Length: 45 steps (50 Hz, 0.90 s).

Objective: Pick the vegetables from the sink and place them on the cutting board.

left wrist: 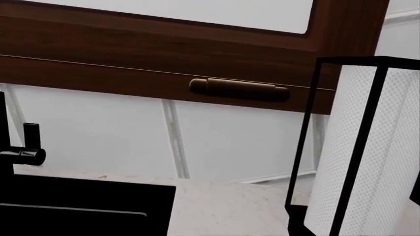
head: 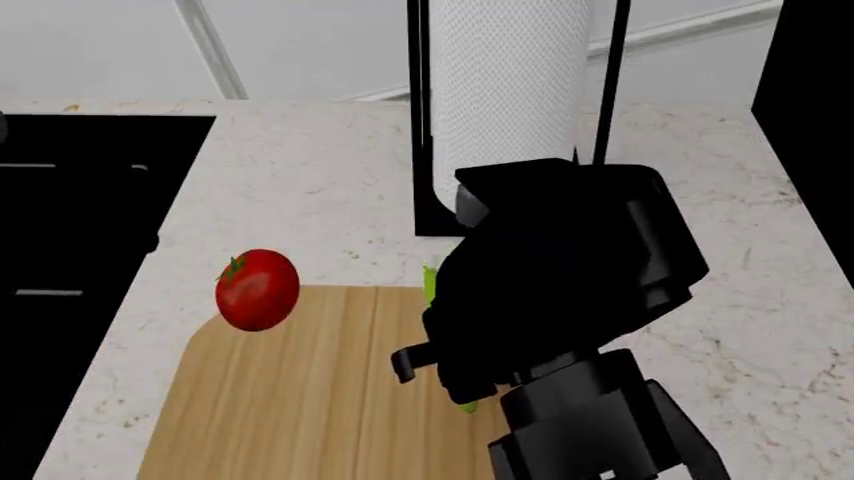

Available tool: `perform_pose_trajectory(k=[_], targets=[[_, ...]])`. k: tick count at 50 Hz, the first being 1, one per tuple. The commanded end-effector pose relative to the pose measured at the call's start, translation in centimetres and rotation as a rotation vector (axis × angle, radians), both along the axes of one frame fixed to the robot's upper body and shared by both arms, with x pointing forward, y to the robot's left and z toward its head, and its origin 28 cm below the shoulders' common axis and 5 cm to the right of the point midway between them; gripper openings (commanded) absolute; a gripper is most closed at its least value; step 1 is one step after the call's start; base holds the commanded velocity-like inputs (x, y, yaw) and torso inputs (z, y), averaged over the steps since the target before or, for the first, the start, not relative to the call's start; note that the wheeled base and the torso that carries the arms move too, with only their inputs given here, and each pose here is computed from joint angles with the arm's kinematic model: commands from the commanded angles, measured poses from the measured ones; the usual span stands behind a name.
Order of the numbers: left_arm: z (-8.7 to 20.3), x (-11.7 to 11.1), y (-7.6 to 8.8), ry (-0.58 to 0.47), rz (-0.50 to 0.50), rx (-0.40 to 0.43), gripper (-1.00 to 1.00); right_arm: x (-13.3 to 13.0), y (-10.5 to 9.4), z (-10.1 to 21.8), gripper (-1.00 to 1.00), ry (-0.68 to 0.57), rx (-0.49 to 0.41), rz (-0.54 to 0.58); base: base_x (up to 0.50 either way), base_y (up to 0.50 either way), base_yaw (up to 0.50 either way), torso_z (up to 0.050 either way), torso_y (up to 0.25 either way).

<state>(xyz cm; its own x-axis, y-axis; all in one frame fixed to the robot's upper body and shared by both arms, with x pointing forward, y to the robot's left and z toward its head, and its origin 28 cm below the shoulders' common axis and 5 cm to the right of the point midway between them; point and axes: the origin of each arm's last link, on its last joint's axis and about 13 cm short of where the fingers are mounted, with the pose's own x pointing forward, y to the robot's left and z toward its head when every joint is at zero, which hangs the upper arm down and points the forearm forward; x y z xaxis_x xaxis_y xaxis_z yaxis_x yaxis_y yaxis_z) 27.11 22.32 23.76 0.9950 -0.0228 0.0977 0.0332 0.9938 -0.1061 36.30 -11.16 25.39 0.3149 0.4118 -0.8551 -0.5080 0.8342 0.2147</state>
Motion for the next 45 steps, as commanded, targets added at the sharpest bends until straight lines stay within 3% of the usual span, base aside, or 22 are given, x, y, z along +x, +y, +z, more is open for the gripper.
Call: perform_pose_trajectory(k=[1, 16, 26, 36, 45], targets=[[0.1, -0.1, 0.0, 0.000, 0.000, 0.000, 1.00, -0.2, 0.1, -0.6, 1.00, 0.003, -0.019, -0.001, 0.02, 0.00, 0.00, 0.000, 0.000], [0.3, -0.2, 0.0, -0.007, -0.004, 0.003, 1.00, 0.0, 0.0, 1.4, 1.00, -0.048, -0.015, -0.008, 0.02, 0.00, 0.01, -0.002, 0.000], [0.2, -0.3, -0.1, -0.017, -0.009, 0.014, 1.00, -1.2, -0.5, 3.2, 1.00, -0.237, 0.035, -0.039, 0.00, 0.00, 0.00, 0.000, 0.000], [0.1, -1.0, -0.3, -0.078, 0.004, 0.033, 1.00, -4.3, -0.4, 1.3, 1.00, -0.441, 0.049, -0.040, 0.00, 0.00, 0.00, 0.000, 0.000], [-0.1, -2.7, -0.2, -0.107, 0.038, 0.036, 1.00, -7.5, -1.2, 0.9, 1.00, -0.630, 0.064, -0.108, 0.00, 0.00, 0.00, 0.000, 0.000]])
